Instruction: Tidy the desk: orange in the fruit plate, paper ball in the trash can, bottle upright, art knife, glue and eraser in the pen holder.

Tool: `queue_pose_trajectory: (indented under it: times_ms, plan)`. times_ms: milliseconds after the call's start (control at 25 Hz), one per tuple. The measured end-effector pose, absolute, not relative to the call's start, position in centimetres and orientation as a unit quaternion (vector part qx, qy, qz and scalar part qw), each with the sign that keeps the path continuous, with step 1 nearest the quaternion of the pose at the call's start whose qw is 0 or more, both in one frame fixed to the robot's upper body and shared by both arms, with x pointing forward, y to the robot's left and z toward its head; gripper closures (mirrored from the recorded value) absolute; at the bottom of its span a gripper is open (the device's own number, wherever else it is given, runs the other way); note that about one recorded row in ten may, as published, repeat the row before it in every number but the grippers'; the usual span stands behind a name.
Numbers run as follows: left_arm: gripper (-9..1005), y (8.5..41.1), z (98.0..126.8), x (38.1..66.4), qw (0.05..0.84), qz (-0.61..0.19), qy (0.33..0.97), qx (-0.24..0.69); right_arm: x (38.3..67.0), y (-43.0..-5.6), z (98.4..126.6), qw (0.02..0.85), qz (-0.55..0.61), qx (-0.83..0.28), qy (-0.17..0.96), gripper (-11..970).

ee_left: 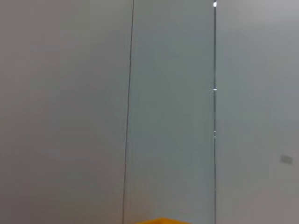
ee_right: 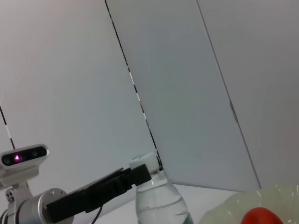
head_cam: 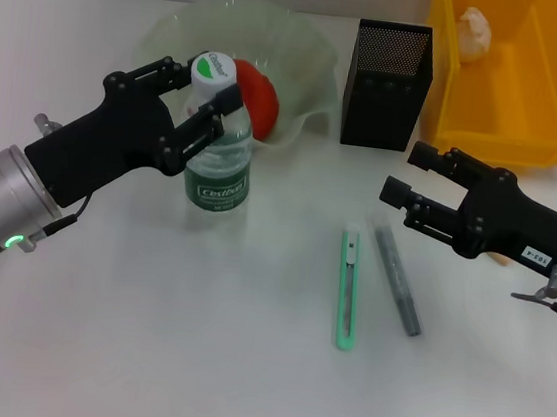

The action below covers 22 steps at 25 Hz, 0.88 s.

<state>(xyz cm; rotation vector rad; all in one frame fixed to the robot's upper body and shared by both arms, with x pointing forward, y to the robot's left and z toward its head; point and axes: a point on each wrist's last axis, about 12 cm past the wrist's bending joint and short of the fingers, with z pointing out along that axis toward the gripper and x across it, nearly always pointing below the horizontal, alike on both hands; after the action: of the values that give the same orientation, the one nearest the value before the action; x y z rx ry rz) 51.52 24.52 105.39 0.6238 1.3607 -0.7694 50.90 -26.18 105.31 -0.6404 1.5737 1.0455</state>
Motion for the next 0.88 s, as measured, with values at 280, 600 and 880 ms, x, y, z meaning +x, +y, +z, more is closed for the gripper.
queue_pose_trajectory:
  times_ms: [280,600,880]
  plan:
    - [443,24.6,104.9,51.7,0.666,-0.335,0.617,0.250,51.0,-26.2,105.2,0.547,0.438,-0.260,0.665,246]
    - [429,24.8,104.8,51.4,0.669,-0.333,0.618,0.247,51.0,-26.2,105.2,0.553,0.435,-0.259,0.662,253]
    - [381,26.3,105.6,49.9,0.706,-0.344,0.581,0.213,51.1,-26.2,105.4,0.562,0.434,-0.253,0.657,259]
